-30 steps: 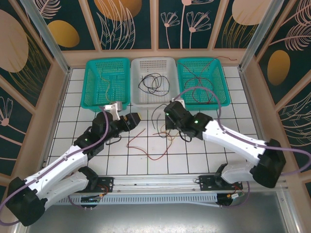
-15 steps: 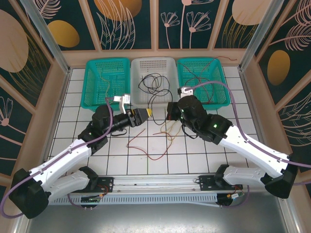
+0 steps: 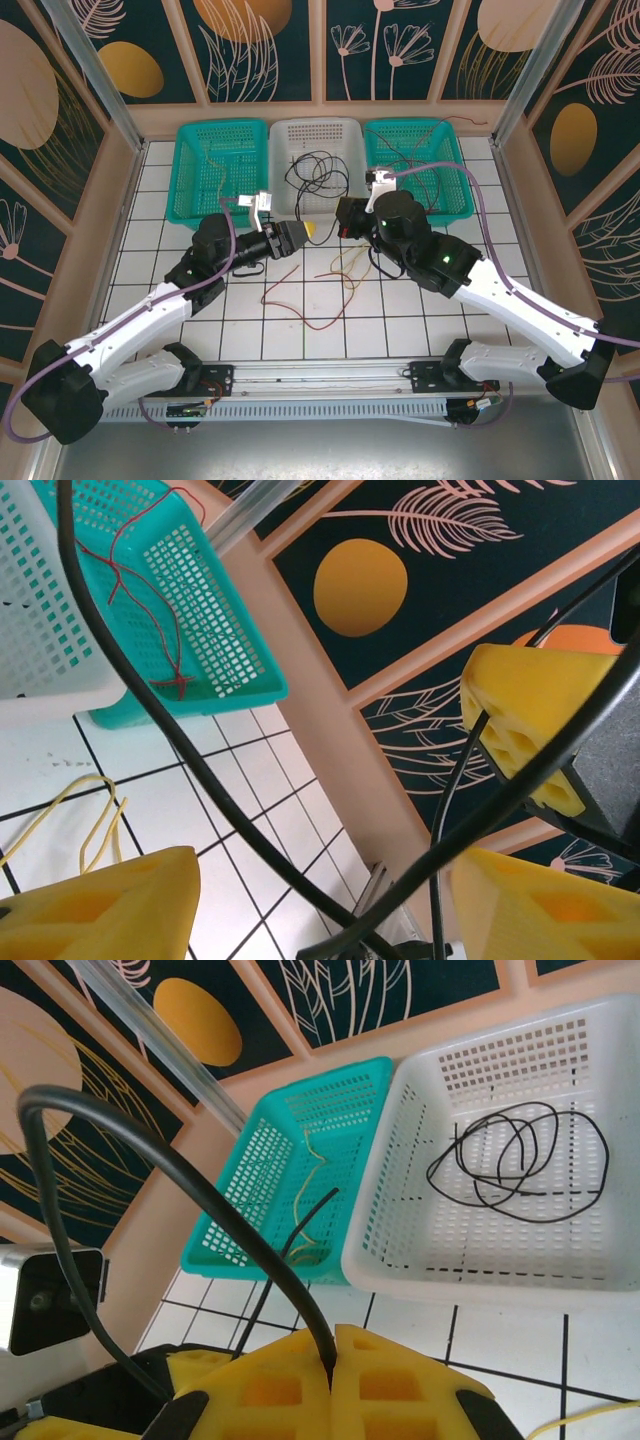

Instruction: Untangle the cables

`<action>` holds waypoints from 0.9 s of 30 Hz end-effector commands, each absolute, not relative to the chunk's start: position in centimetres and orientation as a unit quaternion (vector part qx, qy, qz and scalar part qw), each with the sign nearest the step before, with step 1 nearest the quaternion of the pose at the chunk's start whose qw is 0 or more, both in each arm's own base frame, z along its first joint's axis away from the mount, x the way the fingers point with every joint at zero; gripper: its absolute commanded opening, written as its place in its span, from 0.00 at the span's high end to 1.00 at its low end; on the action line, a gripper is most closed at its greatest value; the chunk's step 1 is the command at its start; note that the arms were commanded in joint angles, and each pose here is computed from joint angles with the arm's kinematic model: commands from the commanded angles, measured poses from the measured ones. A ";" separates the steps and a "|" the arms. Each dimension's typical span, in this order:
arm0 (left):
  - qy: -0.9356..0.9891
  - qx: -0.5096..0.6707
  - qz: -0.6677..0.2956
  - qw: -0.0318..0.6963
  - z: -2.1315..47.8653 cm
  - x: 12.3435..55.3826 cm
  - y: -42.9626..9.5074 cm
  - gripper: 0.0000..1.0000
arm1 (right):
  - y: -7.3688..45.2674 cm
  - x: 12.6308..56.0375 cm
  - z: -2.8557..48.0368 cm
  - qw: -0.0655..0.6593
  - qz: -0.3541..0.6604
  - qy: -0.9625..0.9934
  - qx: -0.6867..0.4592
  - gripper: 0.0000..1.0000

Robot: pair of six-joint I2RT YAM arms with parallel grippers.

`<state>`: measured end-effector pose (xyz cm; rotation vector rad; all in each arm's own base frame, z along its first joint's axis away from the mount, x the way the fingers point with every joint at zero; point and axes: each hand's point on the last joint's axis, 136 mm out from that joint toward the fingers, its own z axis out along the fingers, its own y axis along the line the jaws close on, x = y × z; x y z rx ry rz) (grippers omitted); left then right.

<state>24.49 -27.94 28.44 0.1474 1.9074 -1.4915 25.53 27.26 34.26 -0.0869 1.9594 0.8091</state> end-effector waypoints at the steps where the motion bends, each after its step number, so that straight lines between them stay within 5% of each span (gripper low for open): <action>1: 0.719 0.090 -0.577 0.376 31.3 24.3 -28.2 0.33 | 27.3 25.1 37.8 0.513 0.368 0.775 -0.032 1.00; 6: 0.737 0.086 -0.476 0.471 34.5 25.9 -25.1 0.21 | 27.7 25.5 35.4 0.496 0.330 0.802 -0.049 1.00; 20: 0.753 0.117 -0.415 0.498 34.3 27.9 -25.4 0.29 | 30.1 23.7 32.9 0.473 0.312 0.818 -0.104 1.00; 24: 0.742 0.138 -0.432 0.494 34.7 27.4 -26.1 0.47 | 30.2 23.5 32.7 0.471 0.311 0.819 -0.108 1.00; 27: 0.742 0.139 -0.427 0.498 34.8 27.5 -26.0 0.84 | 30.1 23.7 32.2 0.471 0.301 0.822 -0.107 1.00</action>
